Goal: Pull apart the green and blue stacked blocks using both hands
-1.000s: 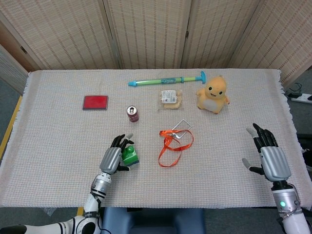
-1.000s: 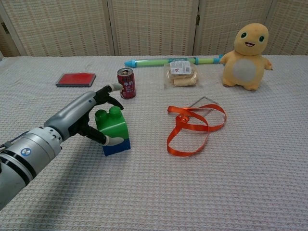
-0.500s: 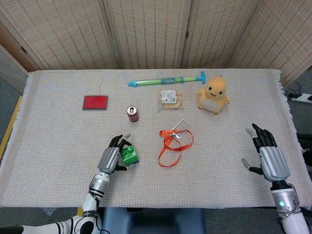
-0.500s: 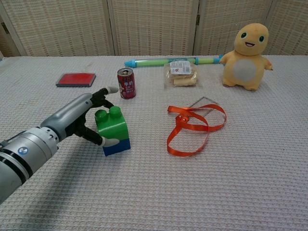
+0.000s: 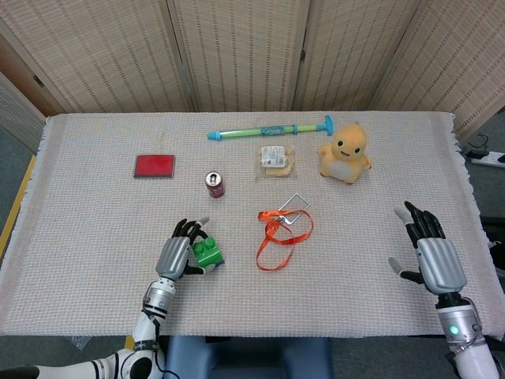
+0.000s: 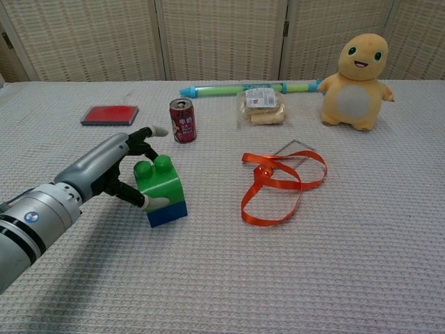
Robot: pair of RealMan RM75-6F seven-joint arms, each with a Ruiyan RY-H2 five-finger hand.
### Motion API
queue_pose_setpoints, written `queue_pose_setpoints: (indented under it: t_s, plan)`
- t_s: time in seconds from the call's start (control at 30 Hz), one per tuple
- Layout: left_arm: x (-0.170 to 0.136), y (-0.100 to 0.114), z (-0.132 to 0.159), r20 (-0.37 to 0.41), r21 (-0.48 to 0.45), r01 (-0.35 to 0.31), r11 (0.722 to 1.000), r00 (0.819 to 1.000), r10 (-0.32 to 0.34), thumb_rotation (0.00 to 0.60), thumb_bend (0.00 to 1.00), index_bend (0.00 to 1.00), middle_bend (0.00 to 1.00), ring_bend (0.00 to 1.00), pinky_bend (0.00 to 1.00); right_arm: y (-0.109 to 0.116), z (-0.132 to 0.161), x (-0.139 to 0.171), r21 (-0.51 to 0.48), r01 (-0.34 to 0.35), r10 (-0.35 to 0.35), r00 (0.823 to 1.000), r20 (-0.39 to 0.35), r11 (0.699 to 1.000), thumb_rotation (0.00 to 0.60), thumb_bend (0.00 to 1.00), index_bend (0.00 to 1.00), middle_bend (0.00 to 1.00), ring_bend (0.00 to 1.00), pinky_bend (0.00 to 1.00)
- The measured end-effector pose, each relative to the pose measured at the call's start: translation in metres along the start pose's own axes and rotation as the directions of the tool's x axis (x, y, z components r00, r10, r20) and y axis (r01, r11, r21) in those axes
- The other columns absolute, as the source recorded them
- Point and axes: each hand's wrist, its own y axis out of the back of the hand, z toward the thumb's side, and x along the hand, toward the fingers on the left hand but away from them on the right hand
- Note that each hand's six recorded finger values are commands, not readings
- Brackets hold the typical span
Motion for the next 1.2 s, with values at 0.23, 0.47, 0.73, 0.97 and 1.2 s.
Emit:
queue_pose_setpoints:
  t_s: [0.23,0.47,0.73,0.97,1.2]
  plan:
    - [-0.001,0.012,0.003,0.006,-0.035,-0.053,0.998,0.999,0.053,0.600,0.39,0.50,0.73,0.28,0.00,-0.003,0.000,-0.001,0.002,-0.011,0.011,1.000,-0.004,1.000,0.600,0.33,0.00,0.00,0.00,0.00]
    - [-0.008,0.028,0.011,0.004,-0.130,-0.053,0.990,0.999,0.054,0.600,0.40,0.57,0.80,0.31,0.00,-0.014,0.004,-0.008,-0.010,-0.064,0.064,0.998,-0.027,0.998,0.600,0.33,0.00,0.00,0.00,0.00]
    - [-0.021,0.056,0.017,0.029,-0.150,-0.071,0.986,0.997,0.077,0.600,0.45,0.58,0.82,0.31,0.00,-0.040,0.010,-0.035,-0.134,-0.142,0.130,0.987,-0.091,0.981,0.600,0.33,0.00,0.04,0.05,0.00]
    - [-0.032,0.069,0.030,0.052,-0.243,-0.057,0.968,0.996,0.072,0.600,0.48,0.59,0.82,0.31,0.00,-0.081,0.034,-0.070,-0.344,-0.285,0.225,0.953,-0.204,0.895,0.600,0.33,0.00,0.08,0.07,0.00]
    - [-0.035,0.077,0.037,0.075,-0.267,-0.068,0.961,0.993,0.091,0.600,0.49,0.59,0.82,0.31,0.00,-0.121,0.069,-0.092,-0.577,-0.448,0.342,0.894,-0.290,0.683,0.600,0.33,0.04,0.09,0.08,0.00]
